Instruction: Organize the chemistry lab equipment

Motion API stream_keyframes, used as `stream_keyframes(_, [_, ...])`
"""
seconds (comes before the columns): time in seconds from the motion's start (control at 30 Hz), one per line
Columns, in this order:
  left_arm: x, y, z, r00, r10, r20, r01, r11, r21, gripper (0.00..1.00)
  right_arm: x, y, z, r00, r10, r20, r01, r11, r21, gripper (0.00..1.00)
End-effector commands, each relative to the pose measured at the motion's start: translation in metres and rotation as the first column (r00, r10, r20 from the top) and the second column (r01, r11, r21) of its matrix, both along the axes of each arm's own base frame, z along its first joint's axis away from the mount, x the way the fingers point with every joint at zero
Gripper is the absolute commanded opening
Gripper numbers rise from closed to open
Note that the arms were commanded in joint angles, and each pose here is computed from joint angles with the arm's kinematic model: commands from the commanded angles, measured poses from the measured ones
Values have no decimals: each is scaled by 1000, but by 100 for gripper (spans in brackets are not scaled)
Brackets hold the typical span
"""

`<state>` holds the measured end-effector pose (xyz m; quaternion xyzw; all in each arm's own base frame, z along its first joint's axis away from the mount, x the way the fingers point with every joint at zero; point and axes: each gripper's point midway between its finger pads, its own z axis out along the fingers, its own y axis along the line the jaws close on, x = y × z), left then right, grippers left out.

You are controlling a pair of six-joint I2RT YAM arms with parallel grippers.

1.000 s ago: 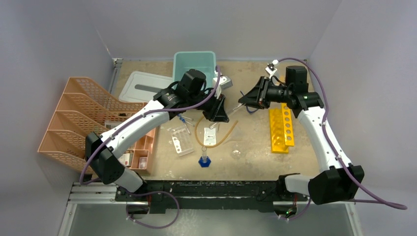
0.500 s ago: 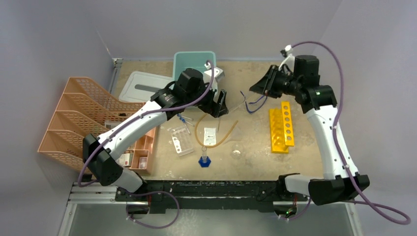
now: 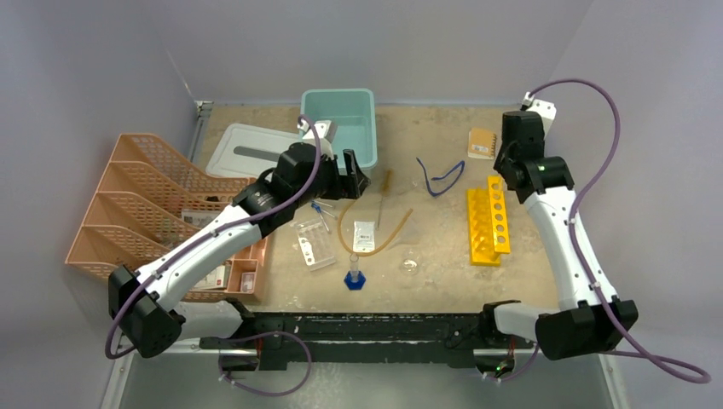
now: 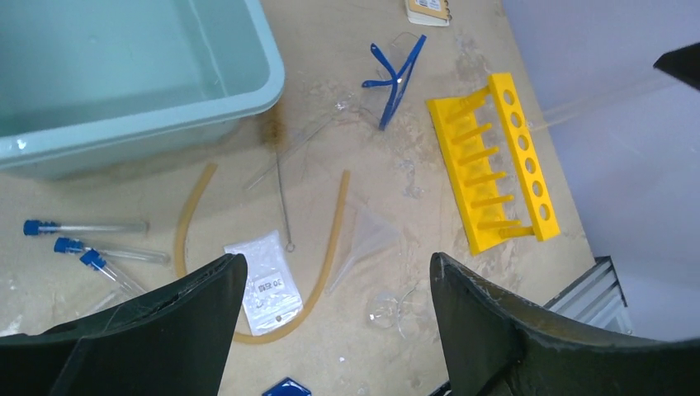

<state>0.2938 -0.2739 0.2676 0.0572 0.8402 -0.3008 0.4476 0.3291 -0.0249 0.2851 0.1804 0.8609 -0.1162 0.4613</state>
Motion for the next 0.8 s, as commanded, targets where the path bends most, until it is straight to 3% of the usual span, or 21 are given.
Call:
stream_keyframes(0.0, [7, 4, 24, 993, 117, 27, -110, 978, -178, 80, 9, -33, 5, 978, -187, 91, 195, 976, -98, 13])
stream_keyframes(0.27, [8, 7, 26, 990, 142, 23, -135, 974, -180, 80, 29, -37, 5, 966, -204, 158, 217, 974, -72, 12])
stream_keyframes(0.57, [4, -2, 31, 996, 85, 39, -75, 975, -209, 80, 35, -44, -29, 973, -210, 91, 203, 976, 81, 12])
stream_keyframes(0.77, [5, -3, 28, 996, 85, 37, -75, 976, -206, 80, 30, -46, -33, 977, -205, 62, 198, 974, 111, 12])
